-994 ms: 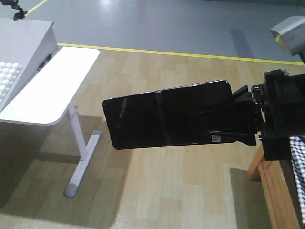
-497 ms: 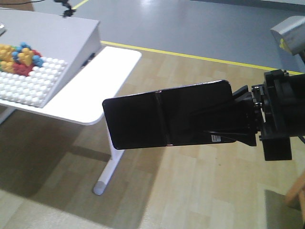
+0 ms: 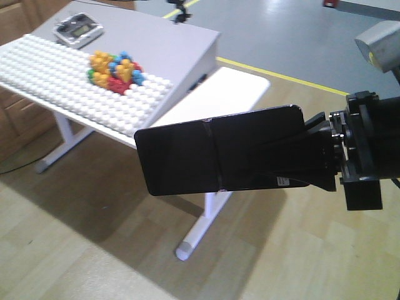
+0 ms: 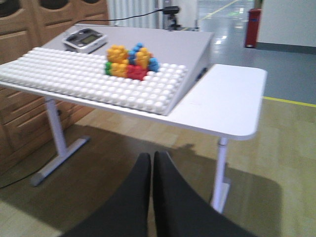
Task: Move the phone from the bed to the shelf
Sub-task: 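Carry the black phone in the right gripper as the base turns past the white desk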
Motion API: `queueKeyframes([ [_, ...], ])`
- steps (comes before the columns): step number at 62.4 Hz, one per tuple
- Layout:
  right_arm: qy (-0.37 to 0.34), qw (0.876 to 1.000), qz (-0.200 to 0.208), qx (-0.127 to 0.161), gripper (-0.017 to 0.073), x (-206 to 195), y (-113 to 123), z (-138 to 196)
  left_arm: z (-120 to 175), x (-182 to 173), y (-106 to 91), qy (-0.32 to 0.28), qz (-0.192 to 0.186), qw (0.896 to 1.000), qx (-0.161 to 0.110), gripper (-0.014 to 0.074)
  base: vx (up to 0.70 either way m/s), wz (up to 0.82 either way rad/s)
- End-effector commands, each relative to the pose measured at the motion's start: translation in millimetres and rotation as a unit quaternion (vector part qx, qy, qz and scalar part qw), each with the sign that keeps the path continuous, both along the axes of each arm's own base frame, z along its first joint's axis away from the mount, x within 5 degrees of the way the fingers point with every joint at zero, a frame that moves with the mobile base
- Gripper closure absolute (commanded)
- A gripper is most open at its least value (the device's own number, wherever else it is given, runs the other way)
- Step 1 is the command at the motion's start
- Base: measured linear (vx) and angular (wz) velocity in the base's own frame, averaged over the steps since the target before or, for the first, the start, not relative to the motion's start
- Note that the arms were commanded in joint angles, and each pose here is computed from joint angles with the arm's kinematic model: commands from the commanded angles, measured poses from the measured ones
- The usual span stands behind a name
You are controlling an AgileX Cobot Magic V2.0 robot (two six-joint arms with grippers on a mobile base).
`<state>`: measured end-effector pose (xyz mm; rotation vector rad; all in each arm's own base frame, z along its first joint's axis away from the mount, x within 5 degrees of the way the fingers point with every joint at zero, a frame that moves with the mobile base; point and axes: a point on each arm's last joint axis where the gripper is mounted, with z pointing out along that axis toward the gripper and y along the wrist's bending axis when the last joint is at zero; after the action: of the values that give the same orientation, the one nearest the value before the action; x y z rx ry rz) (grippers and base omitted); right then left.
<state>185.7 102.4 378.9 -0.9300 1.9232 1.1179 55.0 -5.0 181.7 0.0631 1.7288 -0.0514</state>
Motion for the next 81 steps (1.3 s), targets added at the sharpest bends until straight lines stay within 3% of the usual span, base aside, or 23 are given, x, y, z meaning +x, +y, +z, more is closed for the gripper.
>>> queueKeyframes([
  [1,-0.013,0.998,0.03,0.048,0.0564,-11.4,2.9,19.1,6.3,0.5,0.8,-0.038,0.005,0.999,-0.009,0.0593,0.14,0.56],
  [81,-0.013,0.998,0.03,0.048,0.0564,-11.4,2.9,19.1,6.3,0.5,0.8,-0.038,0.005,0.999,-0.009,0.0593,0.16,0.45],
])
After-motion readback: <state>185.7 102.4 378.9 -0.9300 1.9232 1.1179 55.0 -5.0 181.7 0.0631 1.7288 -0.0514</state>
